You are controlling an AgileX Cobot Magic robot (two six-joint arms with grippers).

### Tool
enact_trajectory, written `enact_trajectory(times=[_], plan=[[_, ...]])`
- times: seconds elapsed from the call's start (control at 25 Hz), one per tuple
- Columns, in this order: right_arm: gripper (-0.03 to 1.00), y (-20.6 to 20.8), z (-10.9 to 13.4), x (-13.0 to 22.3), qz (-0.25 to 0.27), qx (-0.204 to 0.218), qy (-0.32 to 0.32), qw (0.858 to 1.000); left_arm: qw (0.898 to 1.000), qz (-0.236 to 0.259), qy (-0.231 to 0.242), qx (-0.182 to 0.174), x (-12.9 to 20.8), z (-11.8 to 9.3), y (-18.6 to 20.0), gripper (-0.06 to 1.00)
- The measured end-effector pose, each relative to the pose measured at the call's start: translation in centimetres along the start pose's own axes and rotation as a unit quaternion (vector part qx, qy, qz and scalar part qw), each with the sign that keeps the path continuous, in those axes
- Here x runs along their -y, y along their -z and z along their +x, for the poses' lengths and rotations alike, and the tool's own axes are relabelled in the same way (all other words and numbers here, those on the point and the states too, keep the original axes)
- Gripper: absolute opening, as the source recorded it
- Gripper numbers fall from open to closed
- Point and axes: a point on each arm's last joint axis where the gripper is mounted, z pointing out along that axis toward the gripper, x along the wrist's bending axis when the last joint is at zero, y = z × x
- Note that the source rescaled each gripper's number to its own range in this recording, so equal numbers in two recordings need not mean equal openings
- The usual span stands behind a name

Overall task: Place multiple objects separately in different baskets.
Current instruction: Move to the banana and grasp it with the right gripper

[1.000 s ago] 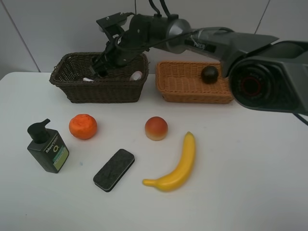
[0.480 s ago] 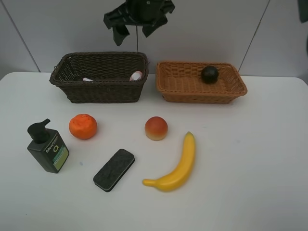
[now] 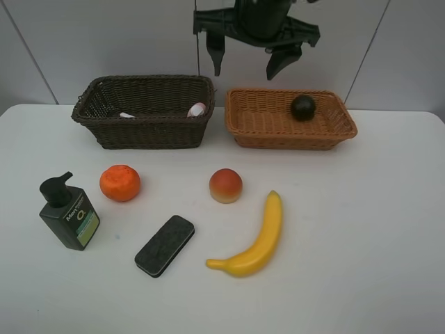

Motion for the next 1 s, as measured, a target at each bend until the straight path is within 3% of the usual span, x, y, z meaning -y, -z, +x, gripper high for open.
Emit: enact_trajectory(times=[0.44,0.56,0.8,1.0], plan=[[0.96,-4.2,-5.1,9.6,0.169,0.087,-0.063,0.98,1.0,0.0,0.0,0.0,0.0,0.0,0.0,0.99],[0.96,-5.9,-5.3,11.5,0.189,0.069,-0.076,0.977,1.0,0.0,0.0,0.0,0.0,0.0,0.0,0.99],[0.96,-8.9,-5.4,13.6,0.166,0.015,-0.1,0.981,1.0,0.0,0.0,0.0,0.0,0.0,0.0,0.99],[0.96,-11.1,-5.4,14.7,0.194,0.029,-0.104,0.975,1.0,0.0,0.0,0.0,0.0,0.0,0.0,0.99]])
